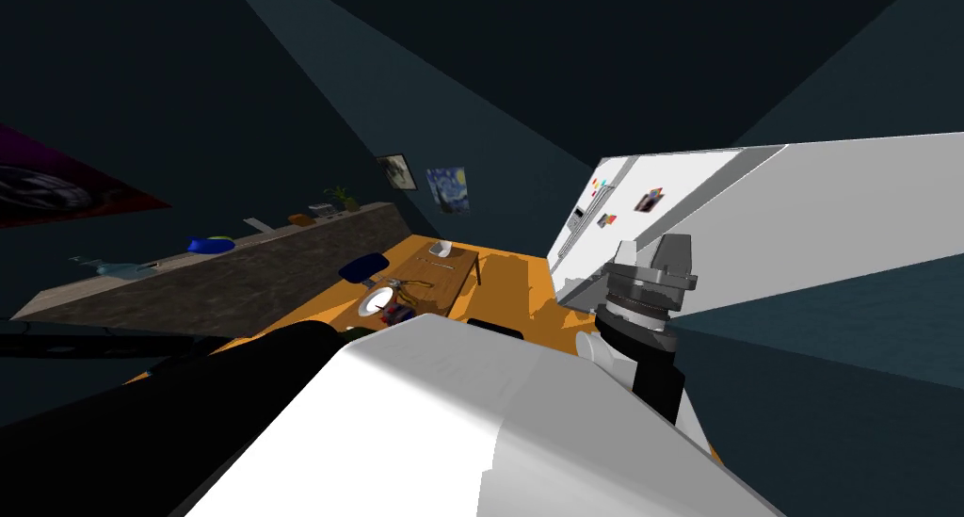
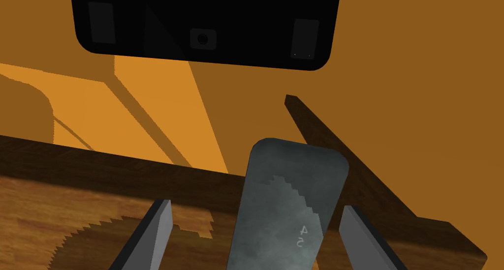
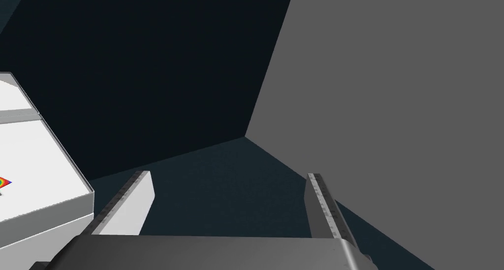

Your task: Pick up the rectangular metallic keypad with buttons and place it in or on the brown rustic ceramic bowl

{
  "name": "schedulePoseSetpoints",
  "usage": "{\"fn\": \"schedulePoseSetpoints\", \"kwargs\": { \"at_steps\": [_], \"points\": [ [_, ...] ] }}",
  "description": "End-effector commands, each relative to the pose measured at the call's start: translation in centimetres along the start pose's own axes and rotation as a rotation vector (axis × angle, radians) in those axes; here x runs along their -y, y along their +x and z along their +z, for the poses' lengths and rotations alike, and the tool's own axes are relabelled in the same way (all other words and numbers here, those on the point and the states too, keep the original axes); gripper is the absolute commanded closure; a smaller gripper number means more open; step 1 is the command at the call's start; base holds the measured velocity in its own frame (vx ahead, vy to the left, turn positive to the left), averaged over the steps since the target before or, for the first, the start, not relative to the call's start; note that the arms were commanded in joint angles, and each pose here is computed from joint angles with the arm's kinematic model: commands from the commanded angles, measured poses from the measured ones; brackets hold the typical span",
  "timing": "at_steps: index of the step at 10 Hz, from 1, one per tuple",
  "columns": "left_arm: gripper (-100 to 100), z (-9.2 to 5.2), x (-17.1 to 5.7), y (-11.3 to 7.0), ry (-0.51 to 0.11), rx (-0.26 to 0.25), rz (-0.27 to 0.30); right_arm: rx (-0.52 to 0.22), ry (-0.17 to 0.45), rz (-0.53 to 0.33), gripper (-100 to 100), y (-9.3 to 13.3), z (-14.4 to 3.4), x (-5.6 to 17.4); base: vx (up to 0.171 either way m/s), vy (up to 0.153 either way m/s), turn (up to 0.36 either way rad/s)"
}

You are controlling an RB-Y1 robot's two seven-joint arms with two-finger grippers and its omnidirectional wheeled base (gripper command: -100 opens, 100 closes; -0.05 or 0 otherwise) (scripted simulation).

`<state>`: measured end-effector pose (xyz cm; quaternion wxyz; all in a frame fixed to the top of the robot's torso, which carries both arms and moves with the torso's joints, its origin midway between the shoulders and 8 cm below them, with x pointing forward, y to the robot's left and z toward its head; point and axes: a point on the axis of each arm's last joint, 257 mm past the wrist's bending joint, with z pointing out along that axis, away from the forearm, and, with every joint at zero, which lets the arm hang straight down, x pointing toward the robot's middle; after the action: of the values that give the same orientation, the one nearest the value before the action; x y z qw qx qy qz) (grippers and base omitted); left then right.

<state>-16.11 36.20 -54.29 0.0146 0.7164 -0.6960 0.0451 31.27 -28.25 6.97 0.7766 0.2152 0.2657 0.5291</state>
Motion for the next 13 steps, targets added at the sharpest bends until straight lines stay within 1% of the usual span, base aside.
{"fn": "schedulePoseSetpoints", "kwargs": {
  "at_steps": [1,2,3,4,5,9,10,11,13],
  "points": [
    [-100,0.7,0.1,0.3,0.003,0.0,-0.023,0.0,0.0,0.0,0,0.0,0.0,0.0,-0.086,0.004,-0.13],
    [-100,1.3,0.2,0.6,0.006,-0.001,-0.043,0.0,0.0,0.0,0,0.0,0.0,0.0,-0.074,0.001,-0.151],
    [-100,1.6,0.2,0.8,0.007,-0.001,-0.052,0.0,0.0,0.0,0,0.0,0.0,0.0,-0.063,-0.001,-0.135],
    [-100,1.4,0.2,0.7,0.006,-0.001,-0.044,0.0,0.0,0.0,0,0.0,0.0,0.0,-0.025,0.001,-0.025],
    [100,1.4,0.4,0.7,0.009,-0.002,-0.045,0.0,0.0,0.0,0,0.0,0.0,0.0,0.0,0.0,0.0],
    [100,1.4,0.7,0.7,0.015,-0.003,-0.043,0.0,0.0,0.0,0,0.0,0.0,0.0,0.0,0.0,-0.004],
    [0,1.4,0.7,0.7,0.015,-0.003,-0.043,0.0,0.0,0.0,0,0.0,0.0,0.0,0.0,0.0,0.0],
    [100,0.7,0.1,0.3,0.003,0.0,-0.023,0.0,0.0,0.0,0,0.0,0.0,0.0,0.042,0.009,0.192],
    [100,-0.4,0.0,-0.3,-0.003,0.0,0.016,0.0,0.0,0.0,0,0.0,0.0,0.0,0.093,-0.003,0.258]
  ]
}}
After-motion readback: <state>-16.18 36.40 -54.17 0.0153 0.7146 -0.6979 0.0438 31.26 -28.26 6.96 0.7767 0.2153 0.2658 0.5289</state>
